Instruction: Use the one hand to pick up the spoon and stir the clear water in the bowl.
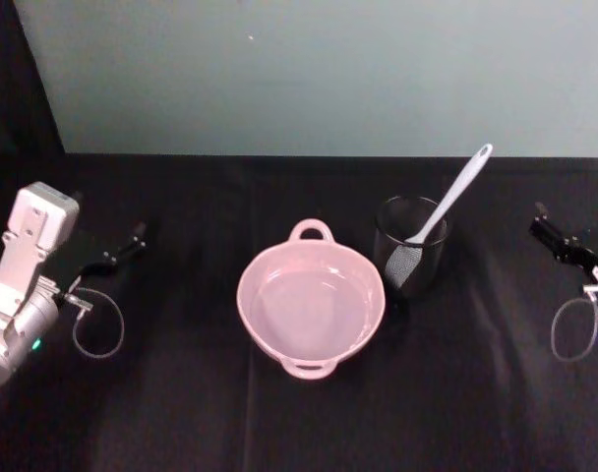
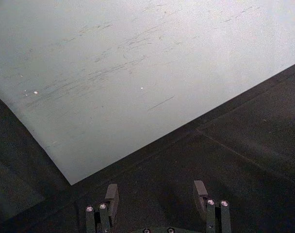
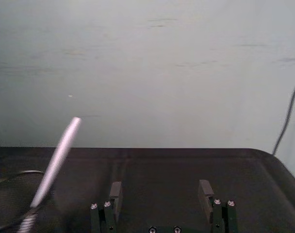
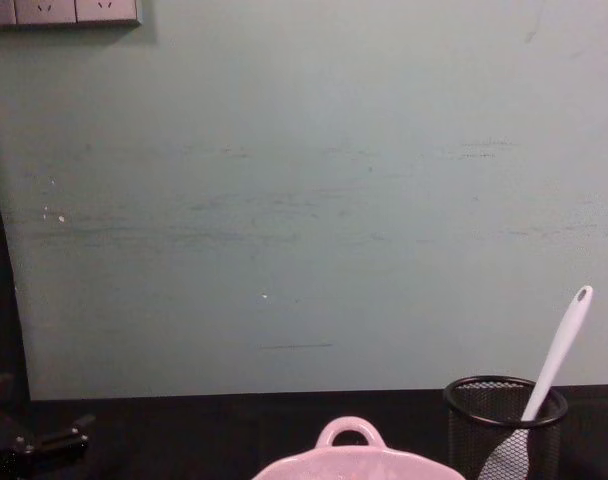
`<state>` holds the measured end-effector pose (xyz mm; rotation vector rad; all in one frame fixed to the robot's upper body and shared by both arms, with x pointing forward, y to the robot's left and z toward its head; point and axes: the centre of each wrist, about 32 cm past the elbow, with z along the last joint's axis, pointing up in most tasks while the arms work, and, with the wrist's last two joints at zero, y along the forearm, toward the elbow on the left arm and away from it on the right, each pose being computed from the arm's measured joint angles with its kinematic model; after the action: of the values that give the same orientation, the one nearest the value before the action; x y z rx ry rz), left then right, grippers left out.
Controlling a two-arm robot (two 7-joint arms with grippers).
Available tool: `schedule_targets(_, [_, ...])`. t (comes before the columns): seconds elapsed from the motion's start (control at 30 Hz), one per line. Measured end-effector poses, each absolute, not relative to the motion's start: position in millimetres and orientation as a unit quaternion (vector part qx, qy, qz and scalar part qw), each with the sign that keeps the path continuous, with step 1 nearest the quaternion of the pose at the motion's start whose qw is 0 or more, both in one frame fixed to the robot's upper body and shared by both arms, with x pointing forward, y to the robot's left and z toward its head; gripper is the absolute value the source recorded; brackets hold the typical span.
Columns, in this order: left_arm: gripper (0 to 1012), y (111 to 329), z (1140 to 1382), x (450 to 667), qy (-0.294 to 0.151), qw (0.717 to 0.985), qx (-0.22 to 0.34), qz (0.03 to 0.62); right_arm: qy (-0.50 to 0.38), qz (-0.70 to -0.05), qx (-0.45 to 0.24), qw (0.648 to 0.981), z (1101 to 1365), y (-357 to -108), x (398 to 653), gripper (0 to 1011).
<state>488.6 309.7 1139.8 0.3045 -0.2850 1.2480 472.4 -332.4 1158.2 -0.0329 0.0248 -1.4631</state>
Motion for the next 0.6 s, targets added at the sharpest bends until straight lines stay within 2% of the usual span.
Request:
schedule_targets(0.37, [1011, 310, 1140, 489, -0.132, 0.791, 0.141, 0.58, 0.001, -0.683, -0.012, 0.73, 1133, -336, 486, 1003])
schedule_targets(0.6, [1011, 310, 1140, 489, -0.132, 0.791, 0.142, 0.58, 0.0, -0.683, -0.012, 0.73, 1134, -336, 486, 1002])
